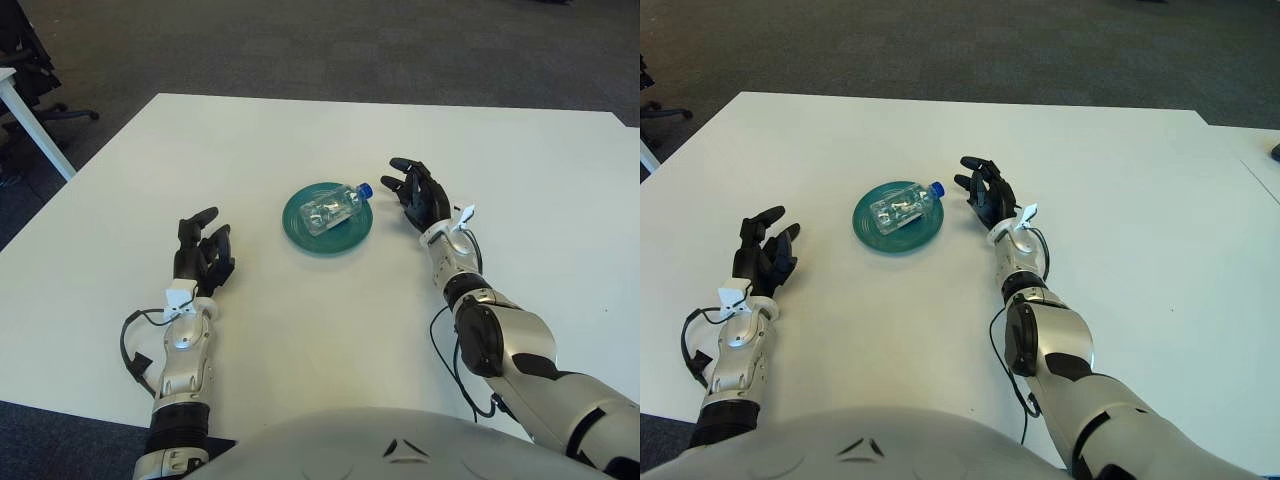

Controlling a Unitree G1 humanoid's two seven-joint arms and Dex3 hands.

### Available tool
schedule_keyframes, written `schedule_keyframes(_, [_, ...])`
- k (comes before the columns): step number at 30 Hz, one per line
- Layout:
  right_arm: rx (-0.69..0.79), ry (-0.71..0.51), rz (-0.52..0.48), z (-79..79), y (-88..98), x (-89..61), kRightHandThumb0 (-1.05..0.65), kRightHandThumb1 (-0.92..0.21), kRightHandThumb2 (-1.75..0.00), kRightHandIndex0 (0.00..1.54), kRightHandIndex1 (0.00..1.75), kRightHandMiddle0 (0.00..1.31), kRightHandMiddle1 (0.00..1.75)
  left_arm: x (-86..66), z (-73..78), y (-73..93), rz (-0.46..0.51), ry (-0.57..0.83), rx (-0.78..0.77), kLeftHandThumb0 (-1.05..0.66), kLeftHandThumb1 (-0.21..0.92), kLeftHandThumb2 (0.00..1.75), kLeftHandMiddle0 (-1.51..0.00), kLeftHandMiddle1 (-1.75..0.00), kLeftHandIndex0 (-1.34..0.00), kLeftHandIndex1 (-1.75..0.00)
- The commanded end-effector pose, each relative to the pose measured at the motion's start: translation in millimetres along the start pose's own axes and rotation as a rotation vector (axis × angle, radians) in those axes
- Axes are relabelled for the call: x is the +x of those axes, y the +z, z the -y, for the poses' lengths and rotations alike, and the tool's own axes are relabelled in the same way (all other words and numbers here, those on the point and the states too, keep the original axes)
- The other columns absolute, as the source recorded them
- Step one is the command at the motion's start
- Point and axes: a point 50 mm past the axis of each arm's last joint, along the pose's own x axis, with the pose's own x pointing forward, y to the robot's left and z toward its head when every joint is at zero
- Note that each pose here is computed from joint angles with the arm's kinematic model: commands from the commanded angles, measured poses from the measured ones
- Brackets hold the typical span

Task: Put the bottle into the plate.

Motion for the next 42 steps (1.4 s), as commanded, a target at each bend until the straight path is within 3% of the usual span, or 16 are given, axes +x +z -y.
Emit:
schedule_keyframes(1, [0.040, -0.052, -0.018, 11.4, -1.8, -4.5, -0.65, -0.90, -0.63, 0.53, 1.05, 0.23, 1.19, -4.8, -5.5, -6.6, -0.027, 0.012, 0.017, -0.70, 0.92, 0.66, -0.41, -0.50, -0.09, -1.01])
schedule_keyframes(11, [0.103, -0.134, -0.097, 13.9, -26.9, -21.7, -0.64, -0.92, -0.62, 0.54, 1.06, 0.26, 1.20, -6.4, -2.9, -9.6, -0.003, 0.028, -0.043, -0.71, 0.92, 0.64, -0.47, -0.61, -0.16, -1.05])
schedule_keyframes(18, [0.045, -0.131, -0.118, 4.4, -31.5, -20.8, -0.60, -0.87, -0.66, 0.55, 1.08, 0.23, 1.19, -5.0, -0.2, -9.9, 0.010, 0.022, -0.080, -0.68, 0.92, 0.57, -0.52, -0.73, -0.26, -1.09])
schedule_keyframes(22, [0.007, -0.127, -0.131, -0.5, -33.1, -19.5, -0.53, -0.78, -0.75, 0.55, 1.10, 0.22, 1.19, -4.5, -1.1, -9.7, 0.010, 0.028, -0.089, -0.65, 0.92, 0.56, -0.54, -0.76, -0.29, -1.10])
schedule_keyframes(31, [-0.030, -0.098, -0.190, -11.8, -43.3, -20.4, -0.44, -0.71, -0.80, 0.55, 1.14, 0.19, 1.18, -11.0, -0.2, -13.0, -0.018, 0.038, -0.108, -0.66, 0.92, 0.56, -0.52, -0.81, -0.27, -1.11])
schedule_keyframes(42, [-0.062, -0.063, -0.200, -18.5, -50.2, -25.4, -0.41, -0.68, -0.84, 0.59, 1.23, 0.18, 1.21, -12.3, -9.7, -16.8, -0.055, 0.059, -0.102, -0.63, 0.92, 0.51, -0.52, -0.86, -0.27, -1.12])
